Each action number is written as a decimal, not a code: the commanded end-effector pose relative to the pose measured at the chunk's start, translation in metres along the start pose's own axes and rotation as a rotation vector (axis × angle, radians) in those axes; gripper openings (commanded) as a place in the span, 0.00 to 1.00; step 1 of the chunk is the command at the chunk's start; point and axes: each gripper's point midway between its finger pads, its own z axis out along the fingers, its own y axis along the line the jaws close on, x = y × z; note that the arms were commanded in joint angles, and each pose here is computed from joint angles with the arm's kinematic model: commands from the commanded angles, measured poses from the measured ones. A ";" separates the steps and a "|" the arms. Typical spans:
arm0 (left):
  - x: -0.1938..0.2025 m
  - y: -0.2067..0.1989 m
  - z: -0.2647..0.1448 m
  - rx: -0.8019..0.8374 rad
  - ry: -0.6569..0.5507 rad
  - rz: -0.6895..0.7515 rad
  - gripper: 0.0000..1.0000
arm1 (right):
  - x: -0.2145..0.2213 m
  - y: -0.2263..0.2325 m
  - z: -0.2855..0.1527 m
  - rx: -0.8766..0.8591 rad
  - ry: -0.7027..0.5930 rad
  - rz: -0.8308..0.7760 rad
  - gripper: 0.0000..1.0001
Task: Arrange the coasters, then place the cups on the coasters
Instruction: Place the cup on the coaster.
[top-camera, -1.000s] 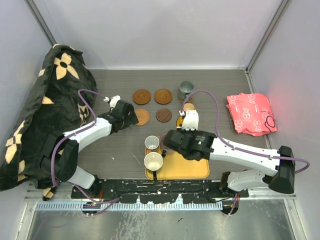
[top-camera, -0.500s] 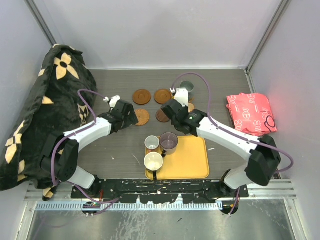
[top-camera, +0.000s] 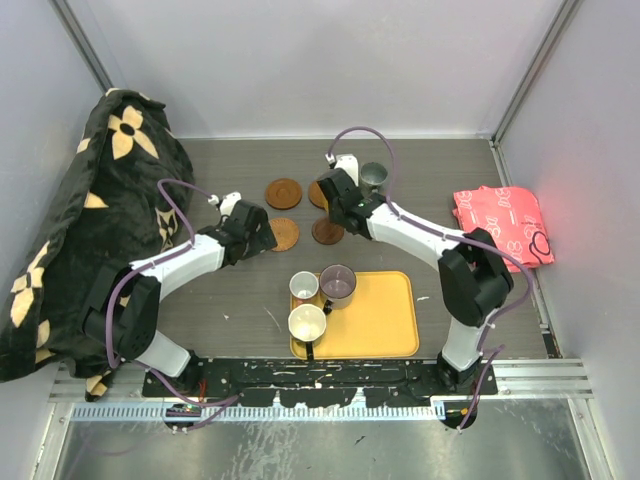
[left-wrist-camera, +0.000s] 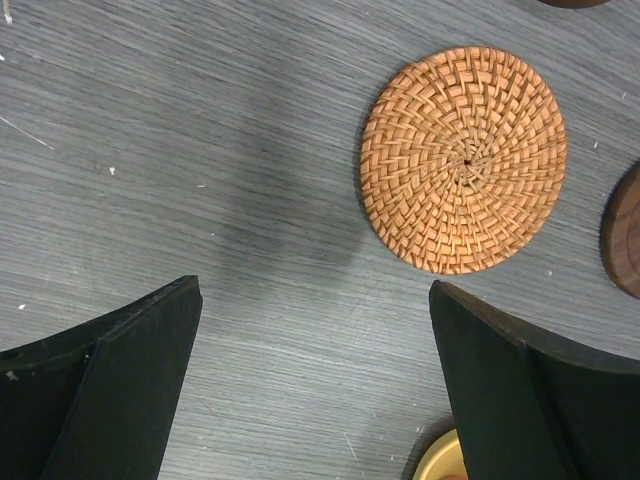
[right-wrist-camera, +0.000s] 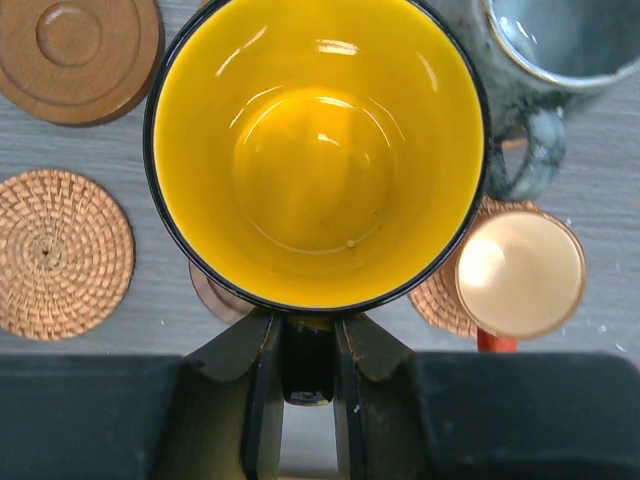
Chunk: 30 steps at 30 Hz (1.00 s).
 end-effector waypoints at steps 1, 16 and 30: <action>-0.014 -0.010 0.000 0.030 -0.043 -0.026 0.98 | -0.073 0.024 0.005 -0.087 -0.191 0.051 0.01; -0.016 -0.008 0.001 0.024 -0.050 -0.029 0.98 | -0.095 0.038 0.053 -0.101 -0.227 0.063 0.00; -0.018 -0.003 0.004 0.007 -0.055 -0.034 0.98 | -0.099 0.031 0.082 -0.064 -0.224 0.073 0.00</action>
